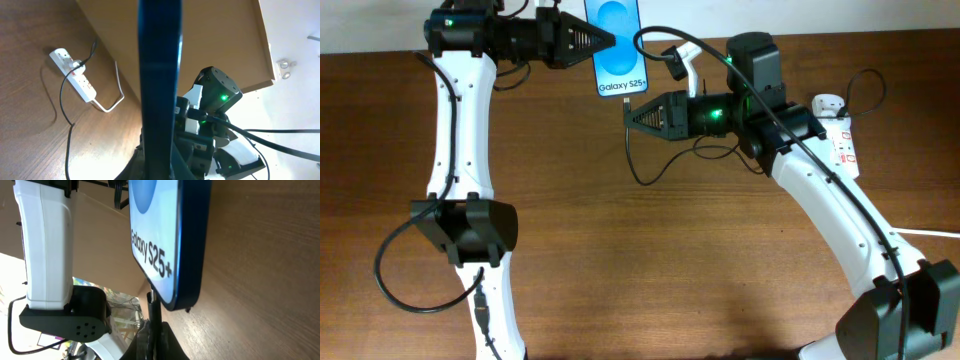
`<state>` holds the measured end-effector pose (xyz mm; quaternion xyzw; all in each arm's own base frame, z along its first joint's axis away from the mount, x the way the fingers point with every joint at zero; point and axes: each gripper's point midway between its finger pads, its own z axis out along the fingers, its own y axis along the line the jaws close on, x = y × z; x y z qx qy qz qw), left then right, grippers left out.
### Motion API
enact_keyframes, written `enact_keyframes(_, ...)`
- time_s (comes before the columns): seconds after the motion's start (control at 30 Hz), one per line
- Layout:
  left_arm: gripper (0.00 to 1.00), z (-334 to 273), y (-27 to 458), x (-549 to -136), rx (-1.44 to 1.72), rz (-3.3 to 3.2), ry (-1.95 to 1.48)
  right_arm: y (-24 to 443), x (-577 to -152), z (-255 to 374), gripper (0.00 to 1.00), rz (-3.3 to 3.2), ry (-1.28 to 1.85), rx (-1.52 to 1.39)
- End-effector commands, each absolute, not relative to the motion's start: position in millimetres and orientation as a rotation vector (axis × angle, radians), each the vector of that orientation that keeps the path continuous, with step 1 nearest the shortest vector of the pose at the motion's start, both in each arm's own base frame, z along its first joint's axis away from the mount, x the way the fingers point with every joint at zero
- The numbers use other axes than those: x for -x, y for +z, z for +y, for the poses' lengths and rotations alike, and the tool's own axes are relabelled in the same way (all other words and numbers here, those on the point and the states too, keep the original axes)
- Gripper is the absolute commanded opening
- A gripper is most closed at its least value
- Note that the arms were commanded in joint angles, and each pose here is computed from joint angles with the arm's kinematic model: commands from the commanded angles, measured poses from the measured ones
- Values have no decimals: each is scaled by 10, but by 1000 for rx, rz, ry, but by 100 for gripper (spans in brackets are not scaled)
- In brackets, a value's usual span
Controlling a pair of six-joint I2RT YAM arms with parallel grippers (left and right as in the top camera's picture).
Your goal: Plug charger to phone and switch on socket
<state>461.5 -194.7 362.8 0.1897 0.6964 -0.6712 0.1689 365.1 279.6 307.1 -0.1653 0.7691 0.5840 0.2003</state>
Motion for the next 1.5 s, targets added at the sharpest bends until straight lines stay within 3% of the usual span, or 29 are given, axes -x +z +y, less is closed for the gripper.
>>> enact_keyframes(0.0, 0, -1921, 3763, -4545, -569, 1925, -1954, 3132, -3632, 2823, 4, 2133, 1658, 486)
enact_keyframes(1.47, 0, -2014, 3757, -4495, -596, 1922, -1964, 3102, -3676, 2812, 4, 2160, 1662, 430)
